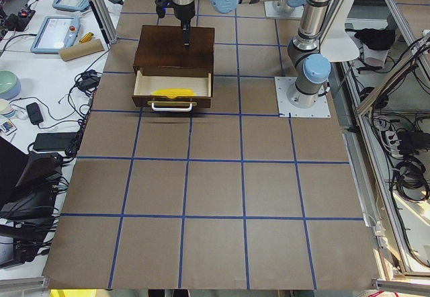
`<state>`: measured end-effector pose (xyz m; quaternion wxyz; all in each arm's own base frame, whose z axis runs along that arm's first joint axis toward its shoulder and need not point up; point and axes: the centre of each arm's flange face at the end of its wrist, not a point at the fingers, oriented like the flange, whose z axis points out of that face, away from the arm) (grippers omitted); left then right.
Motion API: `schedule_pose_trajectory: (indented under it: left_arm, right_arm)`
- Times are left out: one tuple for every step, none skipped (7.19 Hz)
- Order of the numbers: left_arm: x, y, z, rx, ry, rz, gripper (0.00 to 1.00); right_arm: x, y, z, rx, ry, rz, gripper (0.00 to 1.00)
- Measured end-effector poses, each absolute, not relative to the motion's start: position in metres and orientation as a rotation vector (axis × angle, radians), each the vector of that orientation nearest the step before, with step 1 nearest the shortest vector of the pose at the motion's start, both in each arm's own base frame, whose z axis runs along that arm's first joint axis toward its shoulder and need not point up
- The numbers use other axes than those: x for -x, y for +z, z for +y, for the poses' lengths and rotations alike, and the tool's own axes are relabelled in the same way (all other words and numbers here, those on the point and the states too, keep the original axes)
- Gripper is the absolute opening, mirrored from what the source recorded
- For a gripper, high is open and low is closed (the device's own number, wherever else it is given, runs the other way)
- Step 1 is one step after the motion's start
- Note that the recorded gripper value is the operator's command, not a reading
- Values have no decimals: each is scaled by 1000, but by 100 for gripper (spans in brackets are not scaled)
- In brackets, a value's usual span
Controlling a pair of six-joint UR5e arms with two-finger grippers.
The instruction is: Open drawer and put corn inside
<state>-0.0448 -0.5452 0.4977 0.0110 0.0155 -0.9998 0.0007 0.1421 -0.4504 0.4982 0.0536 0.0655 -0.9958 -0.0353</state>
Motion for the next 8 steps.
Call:
schedule_pose_trajectory:
  left_arm:
    - [76,506,-533,-35,9,-3121,100]
    - [105,507,-525,-35,3,-3124,100]
    - [128,504,-518,-35,-8,-3126,100]
    - [140,503,-511,-26,-11,-3125,100]
    - [145,503,-506,-19,-11,-3123,100]
    - [146,503,-504,-15,-9,-3124,100]
    - [146,504,-503,-14,-5,-3126,100]
    - [146,505,-501,-13,-2,-3126,100]
  right_arm:
    - [-142,498,-450,-199,-107,-3026,100]
    - [-142,498,-451,-199,-108,-3026,100]
    - [-142,498,-451,-199,-108,-3026,100]
    - [-142,498,-451,-198,-109,-3026,100]
    - [-142,498,-451,-198,-109,-3026,100]
    - [-142,498,-451,-199,-109,-3026,100]
    - [-142,498,-451,-199,-109,-3026,100]
    - [-142,498,-451,-198,-109,-3026,100]
